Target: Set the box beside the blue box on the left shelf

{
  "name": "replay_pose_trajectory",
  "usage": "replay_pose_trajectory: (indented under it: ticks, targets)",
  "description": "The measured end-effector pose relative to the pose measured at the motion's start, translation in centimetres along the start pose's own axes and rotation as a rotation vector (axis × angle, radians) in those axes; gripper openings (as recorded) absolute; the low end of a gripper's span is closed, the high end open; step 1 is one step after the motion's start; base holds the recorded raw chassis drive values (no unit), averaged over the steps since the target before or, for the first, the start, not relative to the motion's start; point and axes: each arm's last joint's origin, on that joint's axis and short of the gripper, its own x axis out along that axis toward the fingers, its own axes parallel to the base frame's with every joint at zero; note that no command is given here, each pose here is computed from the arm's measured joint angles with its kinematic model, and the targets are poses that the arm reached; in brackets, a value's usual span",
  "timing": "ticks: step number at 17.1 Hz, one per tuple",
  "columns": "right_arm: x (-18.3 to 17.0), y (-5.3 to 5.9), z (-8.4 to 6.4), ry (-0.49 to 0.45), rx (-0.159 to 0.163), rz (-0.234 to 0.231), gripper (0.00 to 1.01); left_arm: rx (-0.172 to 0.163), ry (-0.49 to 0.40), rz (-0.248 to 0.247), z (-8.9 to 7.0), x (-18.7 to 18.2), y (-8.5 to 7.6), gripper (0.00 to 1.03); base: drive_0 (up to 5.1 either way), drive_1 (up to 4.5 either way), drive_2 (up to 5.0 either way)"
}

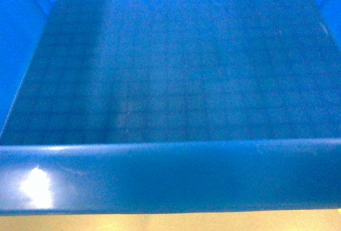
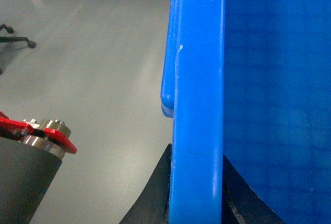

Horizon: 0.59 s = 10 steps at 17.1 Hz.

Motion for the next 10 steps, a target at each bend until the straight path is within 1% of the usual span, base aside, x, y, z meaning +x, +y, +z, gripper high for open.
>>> replay_pose_trajectory:
  ticks: [1, 3, 10]
  targets:
    - [0.02, 0.02, 0.05, -0.003, 0.003, 0.0, 0.16, -0.002, -0.003, -0.001, 0.04, 0.03, -0.03, 0.11, -0.1, 3.9, -4.2]
    - [0.02, 0.01, -0.05, 0.005, -0.004, 0.0, 0.16, 0.003, 0.005, 0.0, -0.05, 0.08, -0.05, 0.11, 0.0, 4.02, -4.1]
    - [0.05, 0.04, -0.02, 0.002, -0.002, 0.0, 0.16, 0.003, 0.005, 0.001, -0.05, 0.1, -0.05, 0.11, 0.0, 4.07, -4.1]
